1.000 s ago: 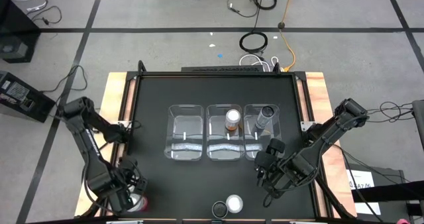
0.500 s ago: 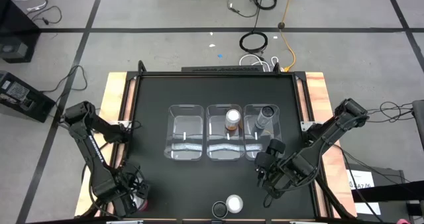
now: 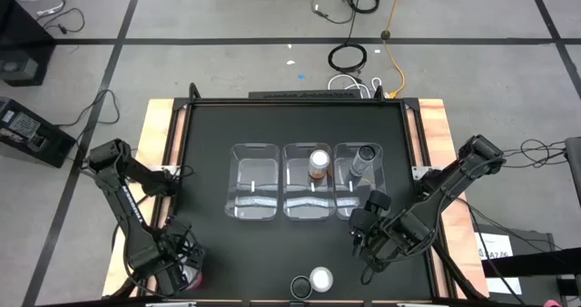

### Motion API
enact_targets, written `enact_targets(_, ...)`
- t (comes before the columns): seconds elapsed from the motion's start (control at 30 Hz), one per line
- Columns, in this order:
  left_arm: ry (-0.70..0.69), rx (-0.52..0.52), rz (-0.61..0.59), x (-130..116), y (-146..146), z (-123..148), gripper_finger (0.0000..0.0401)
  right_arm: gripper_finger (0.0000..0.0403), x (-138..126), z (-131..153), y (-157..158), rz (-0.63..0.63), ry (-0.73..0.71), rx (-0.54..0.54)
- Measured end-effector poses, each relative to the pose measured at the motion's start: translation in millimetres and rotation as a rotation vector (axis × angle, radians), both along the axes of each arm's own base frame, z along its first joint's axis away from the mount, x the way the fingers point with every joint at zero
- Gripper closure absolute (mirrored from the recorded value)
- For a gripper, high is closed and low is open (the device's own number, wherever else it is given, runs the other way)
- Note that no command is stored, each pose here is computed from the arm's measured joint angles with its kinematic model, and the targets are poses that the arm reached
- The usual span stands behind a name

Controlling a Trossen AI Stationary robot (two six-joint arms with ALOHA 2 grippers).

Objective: Sort soda cans
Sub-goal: Put the yellow white soda can into the middle transparent bin

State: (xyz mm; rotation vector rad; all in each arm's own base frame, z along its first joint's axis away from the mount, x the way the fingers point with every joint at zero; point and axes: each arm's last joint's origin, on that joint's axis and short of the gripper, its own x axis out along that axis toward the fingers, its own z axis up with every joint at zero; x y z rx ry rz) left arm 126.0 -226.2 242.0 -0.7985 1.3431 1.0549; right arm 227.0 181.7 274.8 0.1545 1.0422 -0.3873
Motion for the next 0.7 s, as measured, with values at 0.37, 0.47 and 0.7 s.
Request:
enact_targets(0.37, -0.012, -0.037, -0.043, 1.7, -3.3, -0.5, 0.0016, 0.0122, 0.0, 0.0, 0.0, 0.0, 0.0, 0.0)
enact_targets(0.47, -0.016, -0.046, -0.043, 2.2, -4.0, -0.6, 0.0016, 0.0122, 0.0, -0.1, 0.0, 0.0, 0.0, 0.0)
enact_targets(0.7, -0.005, -0.075, -0.046, 2.5, -6.1, -0.8, 0.0016, 0.0122, 0.0, 0.0, 0.0, -0.002, -0.001, 0.001)
